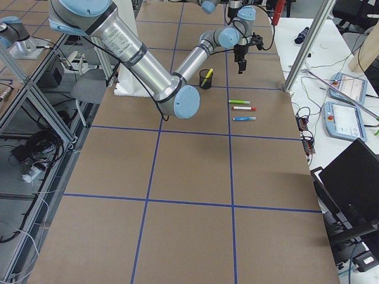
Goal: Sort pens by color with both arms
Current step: 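Lower the right gripper over the pen cup onto the yellow highlighter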
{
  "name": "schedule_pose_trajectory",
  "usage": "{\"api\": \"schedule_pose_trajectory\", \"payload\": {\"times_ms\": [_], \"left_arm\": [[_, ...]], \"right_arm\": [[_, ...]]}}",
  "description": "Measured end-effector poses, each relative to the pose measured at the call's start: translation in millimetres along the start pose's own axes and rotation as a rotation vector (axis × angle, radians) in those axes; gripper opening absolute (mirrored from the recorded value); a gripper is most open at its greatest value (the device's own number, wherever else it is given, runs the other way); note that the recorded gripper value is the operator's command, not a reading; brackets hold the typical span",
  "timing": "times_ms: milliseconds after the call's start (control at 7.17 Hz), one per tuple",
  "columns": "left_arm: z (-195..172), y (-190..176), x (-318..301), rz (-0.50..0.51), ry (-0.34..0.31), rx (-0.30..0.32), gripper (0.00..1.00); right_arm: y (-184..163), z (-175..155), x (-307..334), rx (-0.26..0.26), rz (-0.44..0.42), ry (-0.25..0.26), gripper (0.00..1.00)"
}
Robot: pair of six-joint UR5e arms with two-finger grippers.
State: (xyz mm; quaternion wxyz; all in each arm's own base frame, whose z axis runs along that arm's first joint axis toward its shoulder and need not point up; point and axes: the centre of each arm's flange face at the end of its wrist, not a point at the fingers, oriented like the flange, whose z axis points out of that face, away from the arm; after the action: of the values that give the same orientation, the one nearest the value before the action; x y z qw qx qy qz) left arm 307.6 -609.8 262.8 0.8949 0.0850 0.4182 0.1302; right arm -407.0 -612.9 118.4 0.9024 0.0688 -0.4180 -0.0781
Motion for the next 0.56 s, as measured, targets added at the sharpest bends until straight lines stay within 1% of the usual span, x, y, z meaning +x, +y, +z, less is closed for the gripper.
{"api": "schedule_pose_trajectory", "payload": {"times_ms": [139, 418, 558], "left_arm": [[-2.7, 2.6, -13.2, -0.004, 0.013, -0.009, 0.99], [-4.9, 7.8, -23.3, -0.010, 0.021, -0.013, 0.99], [-4.4, 12.5, -26.2, -0.011, 0.022, -0.014, 0.99]], "right_arm": [[-6.1, 1.6, -34.6, -0.035, 0.000, 0.020, 0.99], [-6.8, 14.1, -85.1, -0.070, -0.015, 0.070, 0.99], [-6.5, 20.3, -101.8, -0.081, -0.021, 0.086, 0.99]]}}
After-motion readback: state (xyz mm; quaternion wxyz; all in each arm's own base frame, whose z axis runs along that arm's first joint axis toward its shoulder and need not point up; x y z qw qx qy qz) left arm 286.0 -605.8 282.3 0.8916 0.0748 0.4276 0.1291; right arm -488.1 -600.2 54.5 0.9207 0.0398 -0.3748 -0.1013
